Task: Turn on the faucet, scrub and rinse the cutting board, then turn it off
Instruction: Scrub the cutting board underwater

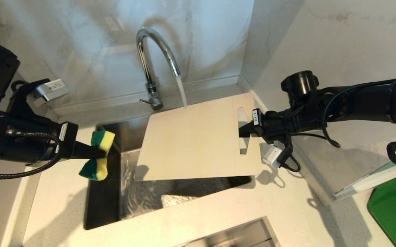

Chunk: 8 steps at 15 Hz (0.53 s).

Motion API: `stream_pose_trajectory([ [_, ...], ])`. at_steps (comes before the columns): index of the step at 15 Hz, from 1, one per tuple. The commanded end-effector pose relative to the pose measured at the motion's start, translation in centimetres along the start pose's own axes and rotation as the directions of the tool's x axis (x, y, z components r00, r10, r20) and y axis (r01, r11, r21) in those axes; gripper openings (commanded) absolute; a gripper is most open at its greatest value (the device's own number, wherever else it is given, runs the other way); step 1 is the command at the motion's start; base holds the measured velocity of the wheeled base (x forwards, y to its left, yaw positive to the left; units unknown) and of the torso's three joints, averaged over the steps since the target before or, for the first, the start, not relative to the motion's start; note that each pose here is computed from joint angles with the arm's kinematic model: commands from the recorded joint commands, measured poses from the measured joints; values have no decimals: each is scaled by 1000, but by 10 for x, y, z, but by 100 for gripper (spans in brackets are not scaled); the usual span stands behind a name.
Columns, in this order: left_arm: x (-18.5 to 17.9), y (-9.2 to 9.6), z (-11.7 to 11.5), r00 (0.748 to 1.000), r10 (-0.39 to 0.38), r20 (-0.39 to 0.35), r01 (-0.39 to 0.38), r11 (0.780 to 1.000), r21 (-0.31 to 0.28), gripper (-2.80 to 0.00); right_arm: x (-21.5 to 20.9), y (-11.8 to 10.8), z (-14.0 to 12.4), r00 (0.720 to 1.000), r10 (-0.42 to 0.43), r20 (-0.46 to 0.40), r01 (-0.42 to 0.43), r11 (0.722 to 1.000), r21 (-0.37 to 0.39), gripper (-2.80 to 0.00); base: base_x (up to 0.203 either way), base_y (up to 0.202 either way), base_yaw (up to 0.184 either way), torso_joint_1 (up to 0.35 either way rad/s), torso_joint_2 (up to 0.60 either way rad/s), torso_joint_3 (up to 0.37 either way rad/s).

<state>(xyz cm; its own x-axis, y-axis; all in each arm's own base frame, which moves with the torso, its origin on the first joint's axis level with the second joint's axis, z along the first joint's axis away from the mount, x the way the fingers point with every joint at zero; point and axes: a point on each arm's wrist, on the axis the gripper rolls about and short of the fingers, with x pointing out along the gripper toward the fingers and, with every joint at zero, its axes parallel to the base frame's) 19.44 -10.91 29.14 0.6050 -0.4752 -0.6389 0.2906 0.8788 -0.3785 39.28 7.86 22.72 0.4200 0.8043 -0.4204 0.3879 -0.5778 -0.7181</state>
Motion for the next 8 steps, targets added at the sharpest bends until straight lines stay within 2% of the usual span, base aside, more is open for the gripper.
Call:
stream_pose_trajectory([
  [1,1,0,-1,1000,0,-7,0,1000,-2,-280,-8,-3,-9,1000,-4,-27,3,1000,-31,-280,0,0,0,0,0,0],
  [8,2,-2,-3,1000,-7,-14,7,1000,4,-280,-15,-1,-19,998,3,-68,-7,999,-47,-280,0,0,0,0,0,0],
])
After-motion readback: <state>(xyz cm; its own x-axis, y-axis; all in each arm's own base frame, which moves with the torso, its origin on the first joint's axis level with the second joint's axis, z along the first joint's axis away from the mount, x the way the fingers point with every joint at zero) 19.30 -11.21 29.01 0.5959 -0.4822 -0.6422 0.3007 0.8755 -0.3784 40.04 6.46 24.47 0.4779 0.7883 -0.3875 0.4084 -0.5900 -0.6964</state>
